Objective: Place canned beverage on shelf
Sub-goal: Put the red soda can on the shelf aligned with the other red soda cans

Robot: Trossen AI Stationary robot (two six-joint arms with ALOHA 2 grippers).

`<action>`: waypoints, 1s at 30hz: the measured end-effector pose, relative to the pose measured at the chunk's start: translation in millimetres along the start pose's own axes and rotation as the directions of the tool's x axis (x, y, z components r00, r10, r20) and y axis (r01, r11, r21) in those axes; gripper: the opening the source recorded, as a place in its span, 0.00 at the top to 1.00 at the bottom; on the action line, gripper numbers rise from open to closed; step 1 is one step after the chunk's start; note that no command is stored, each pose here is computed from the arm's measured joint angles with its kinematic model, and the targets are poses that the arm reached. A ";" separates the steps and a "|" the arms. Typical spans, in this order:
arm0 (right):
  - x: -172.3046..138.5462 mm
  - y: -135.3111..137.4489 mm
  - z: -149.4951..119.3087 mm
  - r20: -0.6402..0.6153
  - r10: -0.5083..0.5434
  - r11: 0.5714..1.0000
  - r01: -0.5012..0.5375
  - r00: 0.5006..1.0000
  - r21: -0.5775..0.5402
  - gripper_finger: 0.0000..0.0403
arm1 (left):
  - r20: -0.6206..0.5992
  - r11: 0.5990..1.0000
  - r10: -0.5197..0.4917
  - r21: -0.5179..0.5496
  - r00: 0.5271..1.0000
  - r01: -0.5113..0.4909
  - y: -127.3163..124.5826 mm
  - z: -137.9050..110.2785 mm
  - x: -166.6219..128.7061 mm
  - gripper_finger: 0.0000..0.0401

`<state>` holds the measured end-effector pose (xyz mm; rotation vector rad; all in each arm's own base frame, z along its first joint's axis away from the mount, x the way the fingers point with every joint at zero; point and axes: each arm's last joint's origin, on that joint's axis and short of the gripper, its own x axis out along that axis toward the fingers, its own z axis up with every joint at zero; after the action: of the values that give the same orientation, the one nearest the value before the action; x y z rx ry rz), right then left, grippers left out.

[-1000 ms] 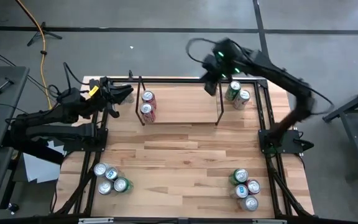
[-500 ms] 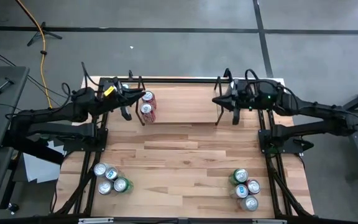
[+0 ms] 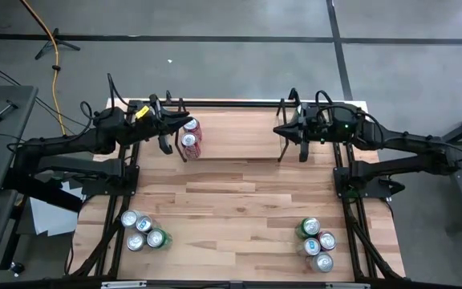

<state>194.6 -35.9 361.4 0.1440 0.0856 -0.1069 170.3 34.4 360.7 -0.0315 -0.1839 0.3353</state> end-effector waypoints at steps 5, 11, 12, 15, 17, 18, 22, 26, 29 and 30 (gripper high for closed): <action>0.0 0.0 0.1 0.001 0.000 1.000 0.000 1.000 0.000 1.00 | -0.001 1.000 0.001 0.000 1.000 -0.001 0.0 -0.1 0.0 0.98; 0.0 0.8 5.4 0.055 0.009 1.000 -0.008 0.998 -0.006 1.00 | -0.001 1.000 0.002 -0.018 1.000 -0.002 0.1 -0.1 0.0 0.93; -0.1 1.0 6.5 0.067 0.010 1.000 -0.009 0.998 -0.012 1.00 | -0.002 1.000 0.002 -0.017 1.000 -0.002 0.1 -0.2 0.0 0.92; -0.2 1.1 7.5 0.078 0.010 0.999 -0.007 0.997 -0.043 1.00 | -0.002 1.000 0.001 -0.017 1.000 -0.001 -0.1 -0.2 0.0 0.90; -0.2 0.6 7.4 0.078 -0.004 0.999 0.008 0.997 -0.048 1.00 | -0.002 1.000 0.000 -0.016 1.000 0.000 -0.1 -0.2 0.0 0.89; -0.2 0.6 7.4 0.079 -0.007 0.999 0.010 0.997 -0.047 1.00 | -0.002 1.000 0.000 -0.016 1.000 0.000 -0.1 -0.2 0.0 0.89; -0.2 -0.2 7.5 0.082 -0.033 0.999 0.034 0.996 -0.022 1.00 | -0.001 1.000 -0.001 -0.016 1.000 0.001 -0.1 -0.1 -0.2 0.89; -0.3 -1.2 7.5 0.085 -0.066 0.998 0.064 0.994 0.027 1.00 | -0.001 1.000 -0.001 -0.016 1.000 0.001 -0.1 0.1 -0.4 0.89; -0.3 -1.7 7.3 0.085 -0.084 0.995 0.079 0.993 0.054 1.00 | 0.000 1.000 -0.002 -0.016 1.000 0.001 -0.1 0.1 -0.4 0.89; -0.3 -1.7 7.3 0.085 -0.084 0.995 0.080 0.993 0.053 1.00 | -0.001 1.000 -0.001 -0.016 1.000 0.001 -0.1 0.1 -0.4 0.89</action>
<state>194.7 -38.6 368.4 0.1856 0.0018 -0.1973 170.0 34.2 360.8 -0.0477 -0.1860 0.3323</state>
